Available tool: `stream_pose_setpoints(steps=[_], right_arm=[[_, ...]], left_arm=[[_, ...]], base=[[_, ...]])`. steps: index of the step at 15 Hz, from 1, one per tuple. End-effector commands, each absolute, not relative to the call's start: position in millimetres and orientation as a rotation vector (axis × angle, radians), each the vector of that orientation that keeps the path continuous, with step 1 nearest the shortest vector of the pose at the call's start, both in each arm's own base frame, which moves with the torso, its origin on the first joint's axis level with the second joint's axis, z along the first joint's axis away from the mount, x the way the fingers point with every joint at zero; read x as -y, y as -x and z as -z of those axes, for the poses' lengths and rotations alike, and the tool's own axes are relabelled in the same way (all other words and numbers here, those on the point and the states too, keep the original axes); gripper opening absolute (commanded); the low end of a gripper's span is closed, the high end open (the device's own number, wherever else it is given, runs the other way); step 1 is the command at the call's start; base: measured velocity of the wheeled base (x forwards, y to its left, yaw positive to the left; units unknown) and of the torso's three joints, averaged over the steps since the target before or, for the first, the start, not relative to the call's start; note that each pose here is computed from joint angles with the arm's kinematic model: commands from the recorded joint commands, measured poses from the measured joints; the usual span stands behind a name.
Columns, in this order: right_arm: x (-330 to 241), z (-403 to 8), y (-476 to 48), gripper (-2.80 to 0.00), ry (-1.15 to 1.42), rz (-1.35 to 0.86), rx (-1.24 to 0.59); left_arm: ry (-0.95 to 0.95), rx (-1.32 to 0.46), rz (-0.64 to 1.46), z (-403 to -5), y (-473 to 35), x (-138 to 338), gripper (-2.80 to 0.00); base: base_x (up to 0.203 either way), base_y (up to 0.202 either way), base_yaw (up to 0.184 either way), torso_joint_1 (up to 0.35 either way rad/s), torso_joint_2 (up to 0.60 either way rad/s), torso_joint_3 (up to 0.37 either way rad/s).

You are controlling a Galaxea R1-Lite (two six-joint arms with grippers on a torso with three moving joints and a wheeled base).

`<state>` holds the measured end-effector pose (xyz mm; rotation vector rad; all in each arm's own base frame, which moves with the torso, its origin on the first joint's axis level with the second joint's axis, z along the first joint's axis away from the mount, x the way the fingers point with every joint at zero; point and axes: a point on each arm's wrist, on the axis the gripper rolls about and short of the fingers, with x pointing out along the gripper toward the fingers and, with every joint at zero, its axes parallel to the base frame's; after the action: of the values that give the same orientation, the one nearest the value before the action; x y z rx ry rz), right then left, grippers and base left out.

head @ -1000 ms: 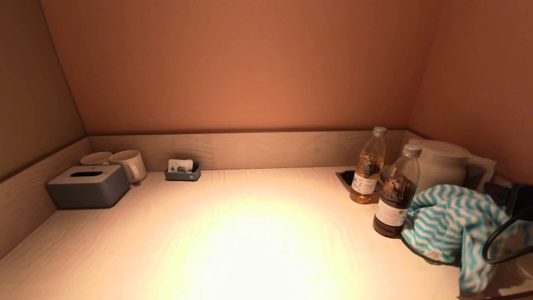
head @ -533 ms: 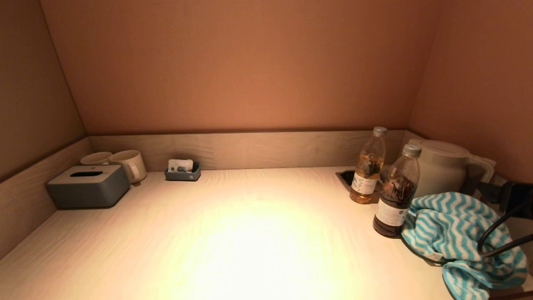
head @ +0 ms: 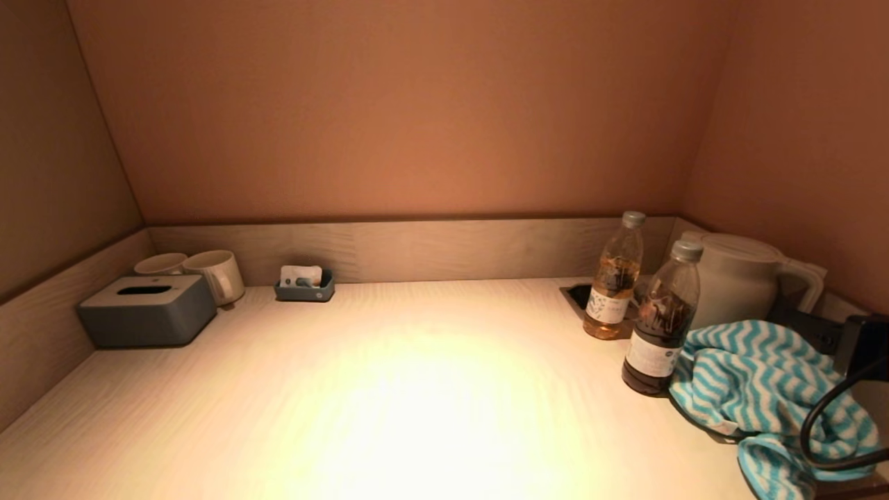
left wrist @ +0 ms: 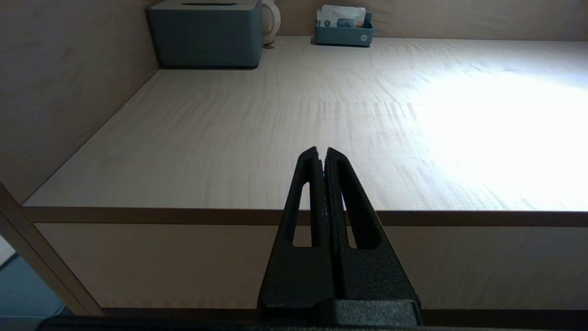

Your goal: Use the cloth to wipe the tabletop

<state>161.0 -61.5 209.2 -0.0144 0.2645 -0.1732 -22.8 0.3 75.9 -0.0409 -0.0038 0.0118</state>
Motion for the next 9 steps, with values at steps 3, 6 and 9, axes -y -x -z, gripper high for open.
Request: stream_pose_setpoints(steps=[3, 6, 9], right_arm=[[54.2, -217.6, -151.6, -2.8, 0.015, 0.032, -0.203], [45.1, -228.2, -135.1, -2.8, 0.025, -0.072, -0.129], [39.7, -247.0, -122.7, -2.8, -0.016, -0.112, -0.053]], left_arm=[[0.041, 0.005, -0.012, -76.0, 22.8, -0.3, -2.8], [0.041, 0.005, -0.012, -76.0, 22.8, -0.3, -2.8], [0.041, 0.005, -0.012, -76.0, 22.8, -0.3, -2.8]], base=[[0.0, 0.0, 0.0, 0.0, 0.0, 0.0], [0.0, 0.0, 0.0, 0.0, 0.0, 0.0], [0.0, 0.0, 0.0, 0.0, 0.0, 0.0]])
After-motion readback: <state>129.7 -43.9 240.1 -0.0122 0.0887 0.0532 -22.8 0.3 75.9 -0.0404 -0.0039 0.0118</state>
